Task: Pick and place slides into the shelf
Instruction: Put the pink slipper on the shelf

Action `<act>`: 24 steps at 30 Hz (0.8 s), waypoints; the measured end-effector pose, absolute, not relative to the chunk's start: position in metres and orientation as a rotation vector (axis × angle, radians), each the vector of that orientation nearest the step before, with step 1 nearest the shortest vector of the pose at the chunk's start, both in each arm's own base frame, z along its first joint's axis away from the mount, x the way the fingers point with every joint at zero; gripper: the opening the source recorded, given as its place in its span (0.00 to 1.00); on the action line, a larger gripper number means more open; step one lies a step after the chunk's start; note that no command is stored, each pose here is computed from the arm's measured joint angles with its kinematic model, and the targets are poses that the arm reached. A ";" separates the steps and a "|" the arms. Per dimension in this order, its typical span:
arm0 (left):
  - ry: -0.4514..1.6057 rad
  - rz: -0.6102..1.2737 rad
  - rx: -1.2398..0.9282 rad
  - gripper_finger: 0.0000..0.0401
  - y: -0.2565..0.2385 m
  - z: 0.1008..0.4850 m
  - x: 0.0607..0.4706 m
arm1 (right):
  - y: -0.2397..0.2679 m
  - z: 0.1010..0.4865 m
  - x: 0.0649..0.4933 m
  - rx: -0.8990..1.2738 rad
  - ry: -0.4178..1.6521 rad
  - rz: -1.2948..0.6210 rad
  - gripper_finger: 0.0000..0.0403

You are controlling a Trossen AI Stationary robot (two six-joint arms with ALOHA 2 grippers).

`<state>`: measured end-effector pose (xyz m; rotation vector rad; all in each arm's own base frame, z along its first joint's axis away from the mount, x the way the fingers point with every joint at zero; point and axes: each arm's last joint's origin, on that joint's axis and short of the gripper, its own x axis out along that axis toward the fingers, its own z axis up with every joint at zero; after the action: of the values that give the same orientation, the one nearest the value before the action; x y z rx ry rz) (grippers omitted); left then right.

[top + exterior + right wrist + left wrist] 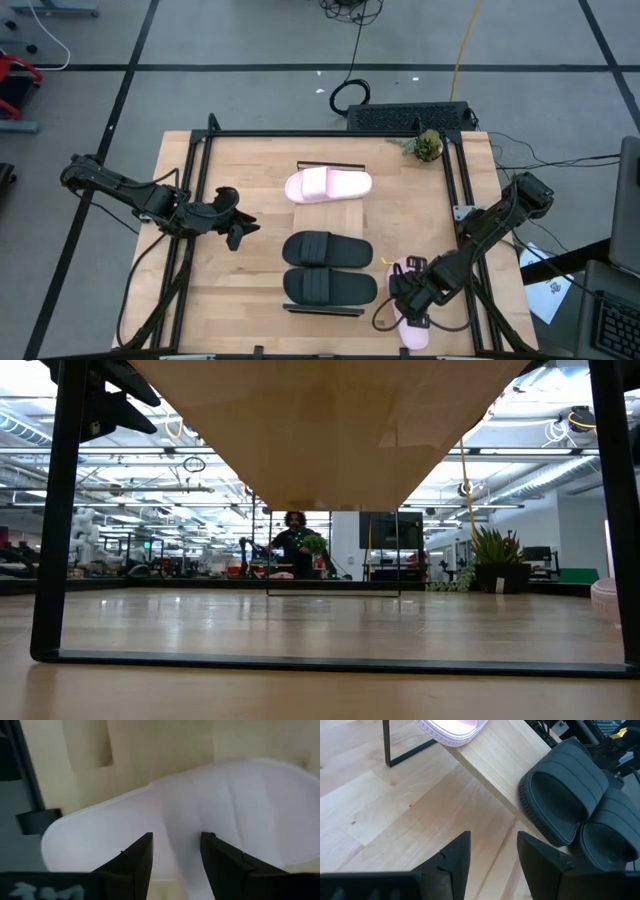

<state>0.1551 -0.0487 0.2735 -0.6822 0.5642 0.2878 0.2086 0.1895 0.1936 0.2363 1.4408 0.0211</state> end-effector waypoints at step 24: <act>0.580 0.268 -0.682 0.40 -0.049 0.273 0.155 | 0.268 0.216 0.202 0.521 1.346 0.235 0.01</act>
<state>0.1549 -0.0493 0.2732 -0.6822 0.5798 0.2675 0.2016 0.2683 0.2155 0.5213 1.3462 0.2346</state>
